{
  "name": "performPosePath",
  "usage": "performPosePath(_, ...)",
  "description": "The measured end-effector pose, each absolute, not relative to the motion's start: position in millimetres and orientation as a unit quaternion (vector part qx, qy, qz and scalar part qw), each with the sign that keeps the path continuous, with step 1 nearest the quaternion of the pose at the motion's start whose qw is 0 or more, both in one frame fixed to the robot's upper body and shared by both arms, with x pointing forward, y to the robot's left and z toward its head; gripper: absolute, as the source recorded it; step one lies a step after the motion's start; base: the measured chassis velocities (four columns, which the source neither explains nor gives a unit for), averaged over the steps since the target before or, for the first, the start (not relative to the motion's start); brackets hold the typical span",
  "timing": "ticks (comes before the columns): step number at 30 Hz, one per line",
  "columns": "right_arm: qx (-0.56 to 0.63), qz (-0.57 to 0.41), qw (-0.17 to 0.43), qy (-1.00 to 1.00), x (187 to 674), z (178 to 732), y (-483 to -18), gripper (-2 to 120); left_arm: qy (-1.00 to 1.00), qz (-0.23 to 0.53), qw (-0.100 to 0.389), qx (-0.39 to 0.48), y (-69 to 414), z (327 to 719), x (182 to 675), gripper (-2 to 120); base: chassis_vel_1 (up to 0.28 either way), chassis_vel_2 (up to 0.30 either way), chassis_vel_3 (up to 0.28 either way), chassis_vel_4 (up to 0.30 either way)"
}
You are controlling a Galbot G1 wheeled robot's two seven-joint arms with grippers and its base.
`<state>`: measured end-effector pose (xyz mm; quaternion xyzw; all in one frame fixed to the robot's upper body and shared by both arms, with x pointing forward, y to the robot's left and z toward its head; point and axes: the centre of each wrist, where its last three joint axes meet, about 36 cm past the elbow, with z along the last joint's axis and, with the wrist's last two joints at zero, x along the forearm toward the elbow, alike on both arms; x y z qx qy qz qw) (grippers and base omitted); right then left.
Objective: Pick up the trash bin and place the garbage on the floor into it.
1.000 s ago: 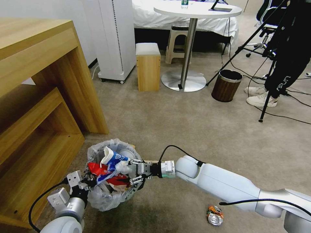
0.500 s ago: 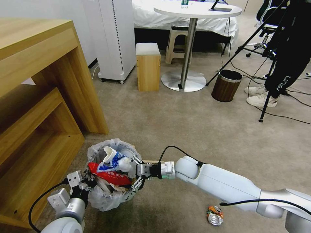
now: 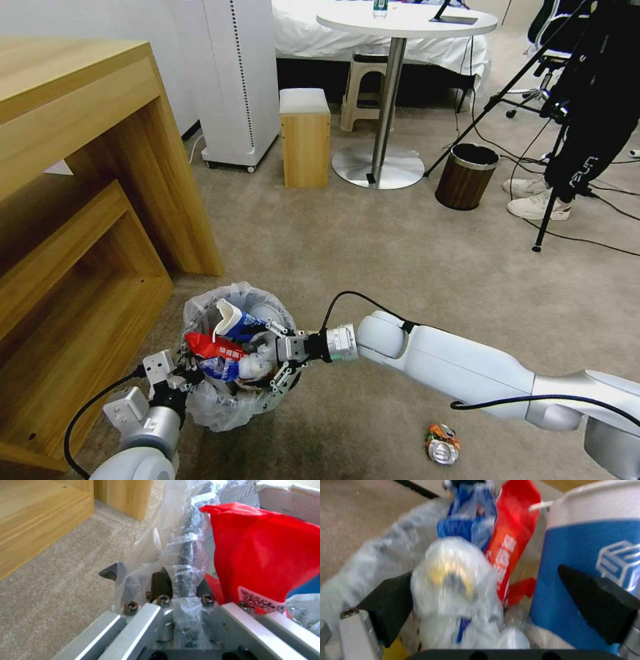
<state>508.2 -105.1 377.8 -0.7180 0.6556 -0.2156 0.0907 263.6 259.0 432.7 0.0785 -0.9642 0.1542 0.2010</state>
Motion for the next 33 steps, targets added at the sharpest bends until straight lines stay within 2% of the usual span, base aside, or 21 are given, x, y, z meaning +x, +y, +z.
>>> performPosePath(22, -0.697, -0.141, 0.136, 0.689, 491, 403, -76, 100, -0.963, 0.153, 0.206, 0.076, 256, 429, 264, 0, 0.000, 0.000, 0.000, 0.000)
performPosePath(33, -0.699, -0.134, 0.125, 0.691, 485, 397, -83, 100, -0.964, 0.153, 0.204, 0.077, 256, 431, 264, 0, 0.000, 0.000, 0.000, 0.000)
